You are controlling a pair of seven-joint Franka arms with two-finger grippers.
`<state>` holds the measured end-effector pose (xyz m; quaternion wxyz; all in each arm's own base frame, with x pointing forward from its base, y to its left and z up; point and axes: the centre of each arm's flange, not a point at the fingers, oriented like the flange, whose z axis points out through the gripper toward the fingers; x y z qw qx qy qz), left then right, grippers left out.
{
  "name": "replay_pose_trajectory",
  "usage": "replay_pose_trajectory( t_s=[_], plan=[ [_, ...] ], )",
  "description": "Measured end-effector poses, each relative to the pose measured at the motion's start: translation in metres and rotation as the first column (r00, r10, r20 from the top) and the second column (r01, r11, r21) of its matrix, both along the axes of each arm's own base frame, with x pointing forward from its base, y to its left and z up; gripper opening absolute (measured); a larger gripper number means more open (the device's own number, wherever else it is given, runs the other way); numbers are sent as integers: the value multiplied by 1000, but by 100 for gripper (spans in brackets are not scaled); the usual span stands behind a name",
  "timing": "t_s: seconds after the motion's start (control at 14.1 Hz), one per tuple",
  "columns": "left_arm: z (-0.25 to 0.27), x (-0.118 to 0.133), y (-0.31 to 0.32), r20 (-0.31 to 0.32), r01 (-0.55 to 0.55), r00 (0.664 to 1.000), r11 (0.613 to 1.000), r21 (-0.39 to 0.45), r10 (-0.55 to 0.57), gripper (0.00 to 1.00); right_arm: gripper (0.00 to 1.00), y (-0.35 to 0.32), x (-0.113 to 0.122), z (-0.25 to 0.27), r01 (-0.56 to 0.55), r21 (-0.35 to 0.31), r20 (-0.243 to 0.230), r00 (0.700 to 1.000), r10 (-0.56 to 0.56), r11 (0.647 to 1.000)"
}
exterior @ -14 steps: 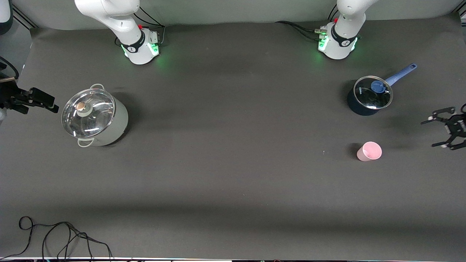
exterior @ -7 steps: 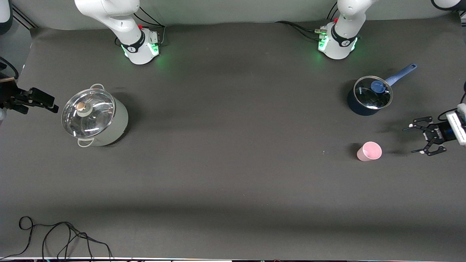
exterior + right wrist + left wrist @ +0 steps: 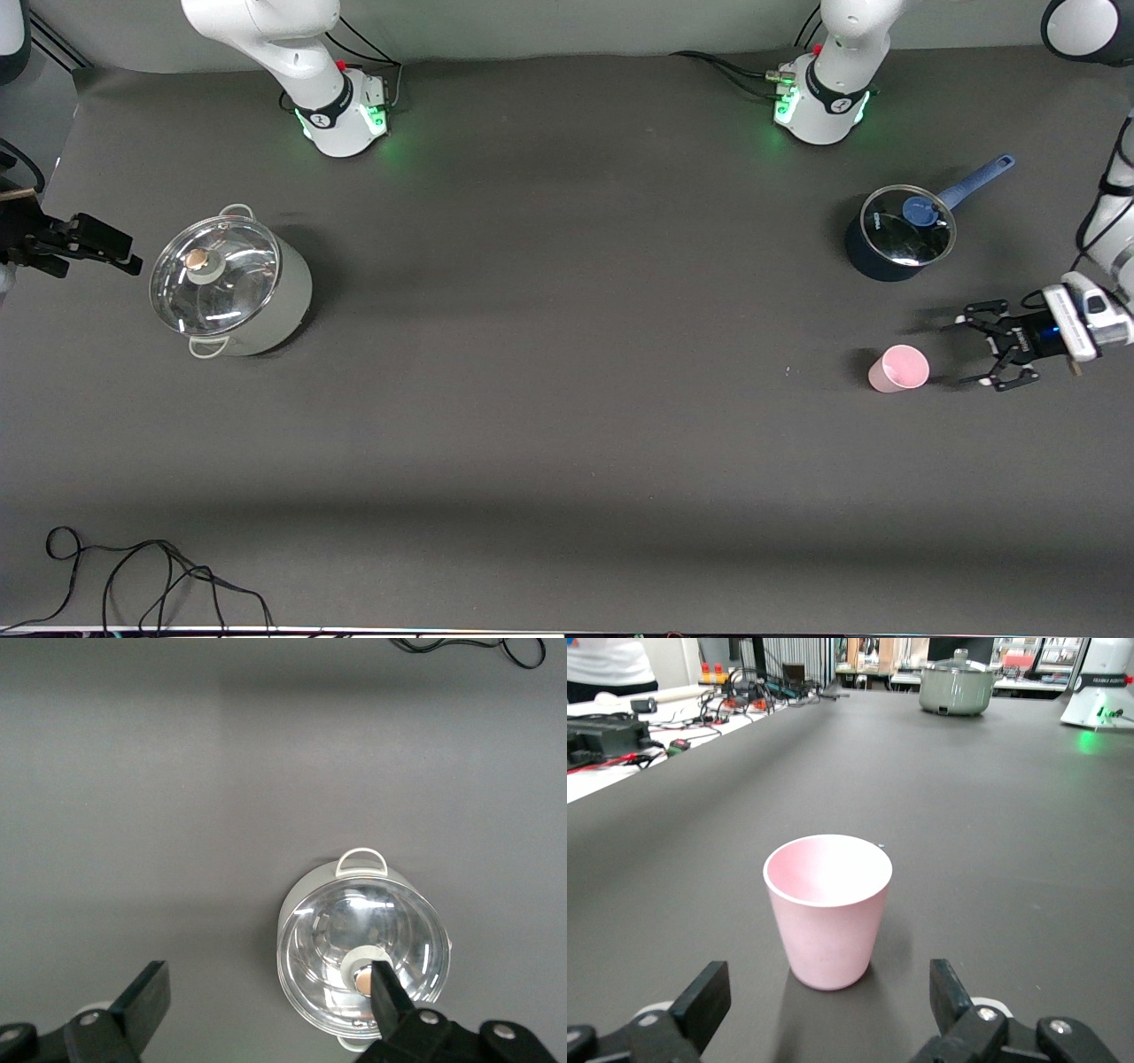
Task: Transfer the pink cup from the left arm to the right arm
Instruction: 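Move the left gripper down and toward the pink cup, then close the left gripper around the pink cup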
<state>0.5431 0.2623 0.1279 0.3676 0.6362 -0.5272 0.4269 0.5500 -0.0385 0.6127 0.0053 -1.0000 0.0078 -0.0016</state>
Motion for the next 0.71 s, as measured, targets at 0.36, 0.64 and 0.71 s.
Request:
replay_pose_trajectory(
  t_s=[0.36, 0.64, 0.71],
  plan=[
    [-44, -3, -24, 31, 0, 1000, 997, -80, 2, 100, 100, 0, 0, 0, 0, 0, 0, 1000, 0, 1000],
    [-60, 7, -45, 70, 8, 998, 991, -133, 1, 100, 100, 0, 0, 0, 0, 0, 0, 1000, 0, 1000],
    [-66, 9, -52, 76, 11, 997, 989, -148, 0, 100, 100, 0, 0, 0, 0, 0, 0, 1000, 0, 1000]
  ],
)
